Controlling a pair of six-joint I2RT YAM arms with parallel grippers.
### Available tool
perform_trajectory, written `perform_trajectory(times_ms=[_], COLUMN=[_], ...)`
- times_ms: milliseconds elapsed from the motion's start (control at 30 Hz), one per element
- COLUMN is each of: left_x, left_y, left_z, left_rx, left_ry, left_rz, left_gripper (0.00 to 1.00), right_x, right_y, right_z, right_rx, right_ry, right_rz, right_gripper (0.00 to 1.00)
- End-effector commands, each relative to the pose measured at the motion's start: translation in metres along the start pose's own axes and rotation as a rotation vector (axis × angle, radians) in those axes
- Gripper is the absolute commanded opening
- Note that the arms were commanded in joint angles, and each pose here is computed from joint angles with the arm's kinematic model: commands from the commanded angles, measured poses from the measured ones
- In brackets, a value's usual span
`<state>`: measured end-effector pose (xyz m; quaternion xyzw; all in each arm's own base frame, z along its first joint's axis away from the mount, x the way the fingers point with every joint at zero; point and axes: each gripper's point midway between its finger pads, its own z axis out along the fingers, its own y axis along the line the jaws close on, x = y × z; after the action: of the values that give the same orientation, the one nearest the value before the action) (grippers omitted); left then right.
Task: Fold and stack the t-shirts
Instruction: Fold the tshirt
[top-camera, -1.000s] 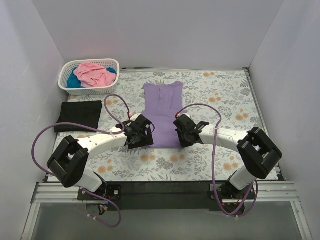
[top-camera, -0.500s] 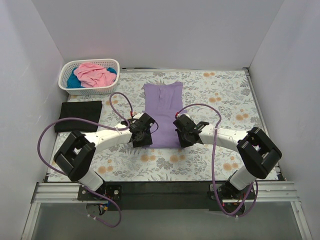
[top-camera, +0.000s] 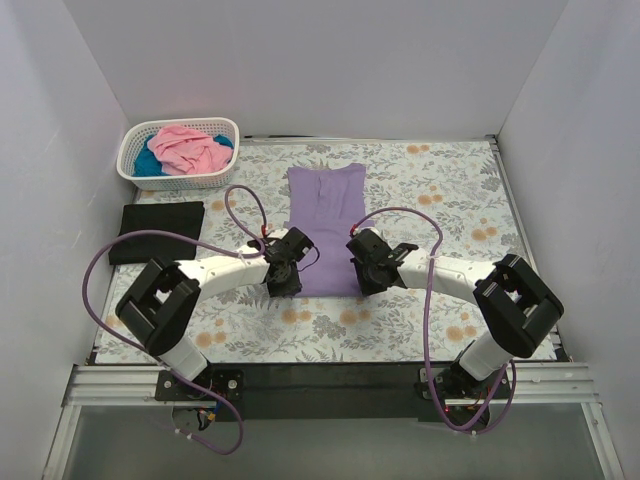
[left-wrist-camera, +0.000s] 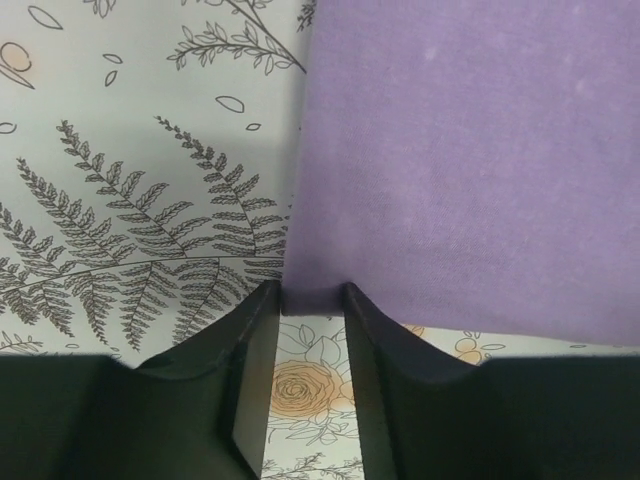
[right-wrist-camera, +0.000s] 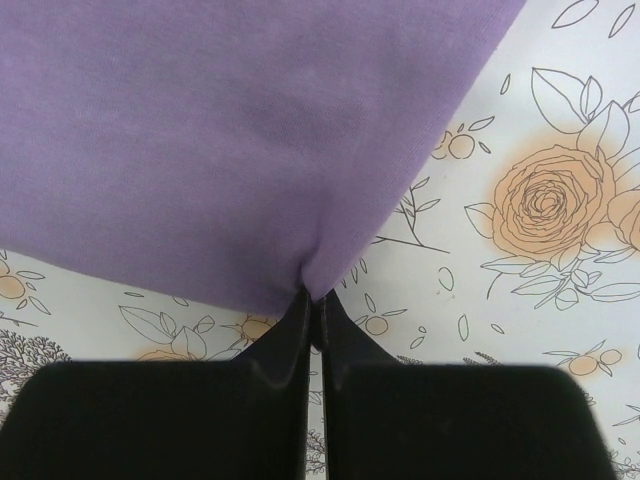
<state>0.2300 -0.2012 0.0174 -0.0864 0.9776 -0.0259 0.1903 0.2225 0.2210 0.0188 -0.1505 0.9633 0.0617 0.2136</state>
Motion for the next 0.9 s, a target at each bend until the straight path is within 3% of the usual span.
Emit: perform_trajectory(times_ms=[0, 100, 200, 267, 500, 733, 867], left_x=[0.008, 0.015, 0.018, 0.019, 0.032, 0.123, 0.185], left_y=[0.008, 0.011, 0.011, 0.012, 0.011, 0.037, 0.049], left_z=[0.01, 0.014, 0.014, 0.014, -0.01, -0.078, -0.108], left_rx=[-0.057, -0.066, -0.063, -0.064, -0.059, -0.088, -0.097], left_ry=[0.023, 0.042, 0.053, 0.059, 0.088, 0.244, 0.336], left_rz=[0.004, 0.01, 0.013, 0.013, 0.051, 0.131, 0.071], left_gripper=[0.28, 0.23, 0.06, 0.0, 0.0, 0.0, 0.0], right_x=[0.054, 0.053, 0.054, 0.053, 0.061, 0.145, 0.198], right_y=[-0.024, -0.024, -0.024, -0.022, -0.01, 0.02, 0.033], right_z=[0.016, 0.015, 0.016, 0.016, -0.007, -0.067, -0.1], right_rx=[0.091, 0.091, 0.087, 0.082, 0.03, -0.138, -0.247], right_ry=[0.174, 0.173, 0.176, 0.174, 0.196, 0.33, 0.436], right_rz=[-0.045, -0.042, -0.043, -0.05, -0.085, -0.084, -0.072], right_gripper=[0.01, 0.01, 0.01, 0.01, 0.01, 0.01, 0.01])
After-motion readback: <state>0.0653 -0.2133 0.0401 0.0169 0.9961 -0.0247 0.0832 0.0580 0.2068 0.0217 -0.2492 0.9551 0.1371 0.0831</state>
